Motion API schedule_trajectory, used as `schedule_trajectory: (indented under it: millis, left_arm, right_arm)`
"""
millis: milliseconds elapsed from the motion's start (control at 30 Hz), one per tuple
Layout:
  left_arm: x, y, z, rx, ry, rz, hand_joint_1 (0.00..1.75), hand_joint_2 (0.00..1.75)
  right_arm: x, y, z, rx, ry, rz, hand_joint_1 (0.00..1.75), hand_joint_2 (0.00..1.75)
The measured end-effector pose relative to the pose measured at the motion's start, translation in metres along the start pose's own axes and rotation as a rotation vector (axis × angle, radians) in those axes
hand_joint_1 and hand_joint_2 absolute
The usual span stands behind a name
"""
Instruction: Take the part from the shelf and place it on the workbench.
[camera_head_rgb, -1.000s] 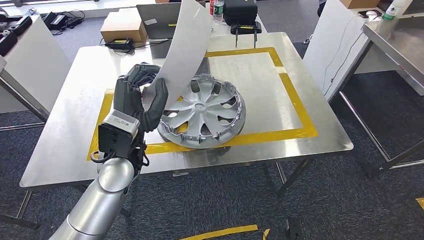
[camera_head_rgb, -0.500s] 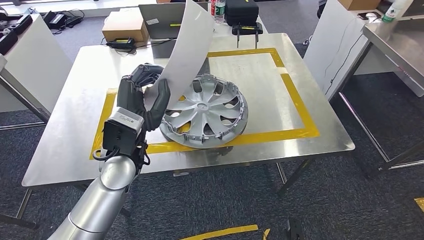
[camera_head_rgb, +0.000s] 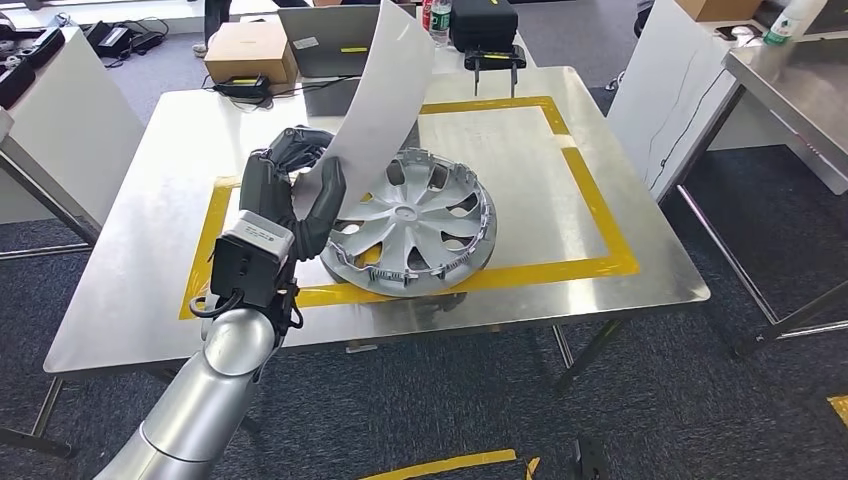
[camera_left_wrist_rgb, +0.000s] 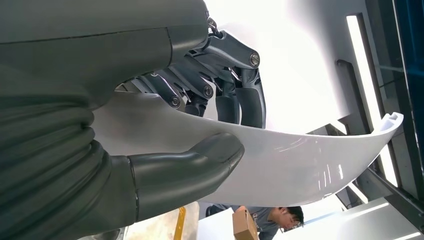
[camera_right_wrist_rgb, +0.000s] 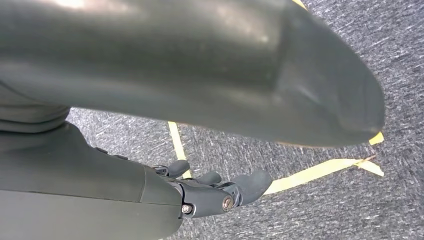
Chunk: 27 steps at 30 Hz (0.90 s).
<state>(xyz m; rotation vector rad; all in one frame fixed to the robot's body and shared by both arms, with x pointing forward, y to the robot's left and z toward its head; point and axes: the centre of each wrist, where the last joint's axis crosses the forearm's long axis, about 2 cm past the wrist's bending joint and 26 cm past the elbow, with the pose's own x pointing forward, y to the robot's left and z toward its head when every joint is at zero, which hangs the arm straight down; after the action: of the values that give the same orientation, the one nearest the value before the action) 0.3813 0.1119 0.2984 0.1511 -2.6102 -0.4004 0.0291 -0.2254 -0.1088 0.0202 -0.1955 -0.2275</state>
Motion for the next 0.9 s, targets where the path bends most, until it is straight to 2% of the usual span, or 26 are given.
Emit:
schedule_trajectory:
  millis: [167, 300, 433, 633, 900]
  left_arm:
    - [-0.001, 0.000, -0.001, -0.006, 0.008, -0.011, 1.75, 1.75]
    - [-0.009, 0.001, -0.003, -0.050, 0.054, -0.076, 1.75, 1.75]
    - [-0.039, 0.009, -0.002, -0.131, 0.135, -0.190, 1.75, 1.75]
    - [-0.091, 0.039, 0.009, -0.226, 0.309, -0.464, 1.75, 1.75]
    - [-0.122, 0.073, 0.023, -0.339, 0.537, -0.801, 1.75, 1.75]
  right_arm:
    - [0.000, 0.001, 0.000, 0.001, 0.000, 0.002, 0.00, 0.00]
    - [0.000, 0.001, 0.000, 0.002, -0.002, 0.006, 0.00, 0.00]
    - [0.001, 0.001, 0.000, 0.007, -0.001, 0.016, 0.00, 0.00]
    - [0.001, 0.000, 0.000, 0.008, 0.004, 0.029, 0.00, 0.00]
    - [0.001, -0.002, 0.000, 0.002, -0.006, 0.041, 0.00, 0.00]
